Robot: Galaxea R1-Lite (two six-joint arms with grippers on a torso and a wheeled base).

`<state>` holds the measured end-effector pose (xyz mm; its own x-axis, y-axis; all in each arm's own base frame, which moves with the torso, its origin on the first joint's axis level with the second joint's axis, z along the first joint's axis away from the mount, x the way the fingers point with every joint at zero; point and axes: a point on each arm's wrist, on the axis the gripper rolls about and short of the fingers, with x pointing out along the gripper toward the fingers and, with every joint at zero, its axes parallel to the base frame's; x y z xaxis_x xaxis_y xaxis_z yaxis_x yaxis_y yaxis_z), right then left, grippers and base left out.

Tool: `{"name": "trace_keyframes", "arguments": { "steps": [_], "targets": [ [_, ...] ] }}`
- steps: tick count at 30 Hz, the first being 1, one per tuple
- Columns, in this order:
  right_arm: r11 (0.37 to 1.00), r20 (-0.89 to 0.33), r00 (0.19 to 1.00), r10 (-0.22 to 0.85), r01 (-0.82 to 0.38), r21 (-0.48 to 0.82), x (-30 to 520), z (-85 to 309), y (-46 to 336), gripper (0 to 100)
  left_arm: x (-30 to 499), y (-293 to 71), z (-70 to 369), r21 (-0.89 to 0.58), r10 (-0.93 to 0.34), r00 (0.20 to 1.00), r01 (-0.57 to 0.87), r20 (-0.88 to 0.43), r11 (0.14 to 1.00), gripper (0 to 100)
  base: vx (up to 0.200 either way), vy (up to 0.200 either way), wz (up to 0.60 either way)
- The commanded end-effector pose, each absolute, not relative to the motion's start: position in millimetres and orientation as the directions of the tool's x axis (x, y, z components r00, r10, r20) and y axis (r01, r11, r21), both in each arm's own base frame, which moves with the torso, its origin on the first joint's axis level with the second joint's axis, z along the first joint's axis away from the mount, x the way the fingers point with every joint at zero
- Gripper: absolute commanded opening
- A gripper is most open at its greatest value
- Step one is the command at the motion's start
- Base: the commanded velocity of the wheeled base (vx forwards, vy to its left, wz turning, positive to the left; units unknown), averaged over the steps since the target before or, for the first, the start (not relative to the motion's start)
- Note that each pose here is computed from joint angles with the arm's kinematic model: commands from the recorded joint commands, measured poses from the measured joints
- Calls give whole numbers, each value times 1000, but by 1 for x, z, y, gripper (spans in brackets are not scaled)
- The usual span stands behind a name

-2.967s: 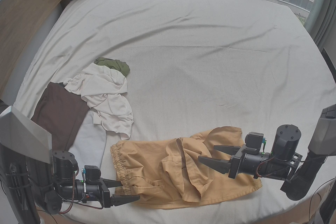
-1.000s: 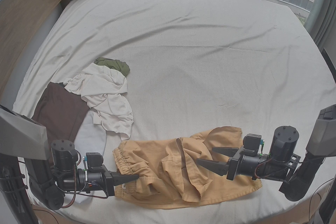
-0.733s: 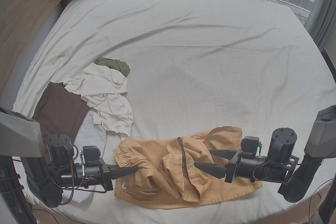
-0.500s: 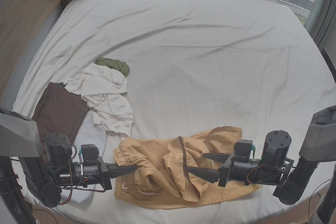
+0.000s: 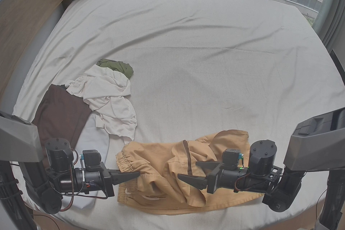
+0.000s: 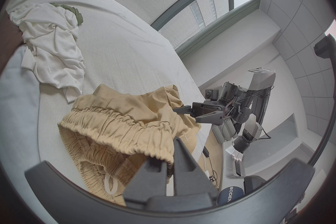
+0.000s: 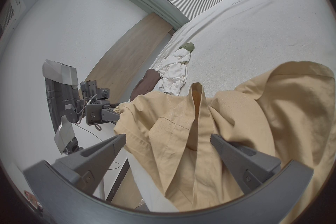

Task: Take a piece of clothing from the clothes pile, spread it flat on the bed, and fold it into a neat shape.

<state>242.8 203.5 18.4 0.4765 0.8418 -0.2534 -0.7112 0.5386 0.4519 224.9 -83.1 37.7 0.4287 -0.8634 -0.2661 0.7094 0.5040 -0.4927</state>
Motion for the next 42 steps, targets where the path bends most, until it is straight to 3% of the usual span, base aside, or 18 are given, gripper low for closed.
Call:
{"name": "trace_keyframes", "arguments": {
  "steps": [1,14,15,30,37,42],
  "targets": [
    [537,-264,469,843,-710,455,250,4,214,100,224,-84,39,-488,-865,429,714,-262,502,0,0,0,0],
    [492,-214,447,868,-722,487,250,13,230,100,225,-84,34,-475,-864,420,722,-276,503,0,0,0,0],
    [492,-216,447,868,-721,488,250,12,230,0,225,-85,33,-476,-864,420,721,-277,503,0,0,0,0],
    [502,-211,462,861,-707,498,248,20,220,0,230,-85,27,-484,-861,419,712,-288,509,0,0,0,0],
    [564,-212,538,816,-661,495,247,39,179,0,249,-77,34,-454,-843,481,712,-242,536,0,0,0,0],
    [556,-202,536,820,-660,504,243,49,161,0,251,-73,35,-451,-834,497,704,-239,549,0,0,0,0]
  ]
}}
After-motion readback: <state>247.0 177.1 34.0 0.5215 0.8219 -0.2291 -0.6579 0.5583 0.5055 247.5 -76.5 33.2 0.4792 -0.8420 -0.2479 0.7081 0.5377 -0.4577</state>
